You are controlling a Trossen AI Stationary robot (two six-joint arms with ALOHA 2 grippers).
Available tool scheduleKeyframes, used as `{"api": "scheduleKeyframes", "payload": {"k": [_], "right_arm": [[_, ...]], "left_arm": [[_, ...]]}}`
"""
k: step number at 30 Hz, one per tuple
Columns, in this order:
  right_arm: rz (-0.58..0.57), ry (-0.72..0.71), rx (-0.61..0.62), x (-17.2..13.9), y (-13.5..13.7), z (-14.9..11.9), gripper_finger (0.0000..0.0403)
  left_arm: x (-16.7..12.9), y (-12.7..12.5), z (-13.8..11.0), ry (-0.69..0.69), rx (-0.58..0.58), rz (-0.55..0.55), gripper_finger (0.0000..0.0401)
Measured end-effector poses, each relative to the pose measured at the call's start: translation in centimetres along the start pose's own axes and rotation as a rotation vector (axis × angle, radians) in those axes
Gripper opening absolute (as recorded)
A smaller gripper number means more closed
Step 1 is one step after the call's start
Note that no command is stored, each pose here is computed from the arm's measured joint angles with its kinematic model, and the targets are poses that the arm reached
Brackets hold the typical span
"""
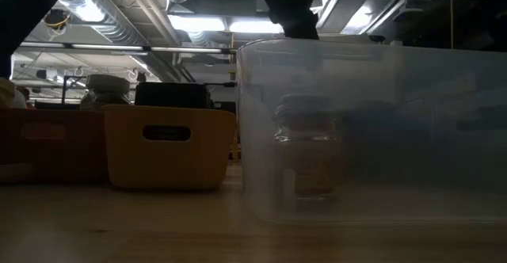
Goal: Sort spices by type
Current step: Put the orange spice bottle into the yellow bin
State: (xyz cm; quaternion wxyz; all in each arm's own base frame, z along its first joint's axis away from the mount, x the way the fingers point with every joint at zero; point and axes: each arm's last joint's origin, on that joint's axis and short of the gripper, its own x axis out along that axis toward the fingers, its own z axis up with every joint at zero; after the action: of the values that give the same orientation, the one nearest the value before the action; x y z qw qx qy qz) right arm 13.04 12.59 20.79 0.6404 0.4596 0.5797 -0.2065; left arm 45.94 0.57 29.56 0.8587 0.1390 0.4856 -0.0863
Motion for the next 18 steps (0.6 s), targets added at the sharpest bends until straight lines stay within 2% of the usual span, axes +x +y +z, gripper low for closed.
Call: {"api": "scheduleKeyframes", "payload": {"k": [4, 10, 18], "right_arm": [[0.011, 0.004, 0.022, 1.2, 0.7, -1.2, 0.0257], [0.071, -0.067, 0.046, 2.2, 1.3, -2.4, 0.0257], [-0.014, -0.089, 0.061, 4.0, 1.3, -2.6, 0.0257]], "left_arm": [[0.0, -0.6, 0.2, -0.007, 0.010, -0.011, 0.0208], [0.0, -1.3, 0.5, -0.012, 0.023, -0.018, 0.0208], [0.0, -2.4, 0.8, -0.016, 0.046, -0.030, 0.0208]]}}
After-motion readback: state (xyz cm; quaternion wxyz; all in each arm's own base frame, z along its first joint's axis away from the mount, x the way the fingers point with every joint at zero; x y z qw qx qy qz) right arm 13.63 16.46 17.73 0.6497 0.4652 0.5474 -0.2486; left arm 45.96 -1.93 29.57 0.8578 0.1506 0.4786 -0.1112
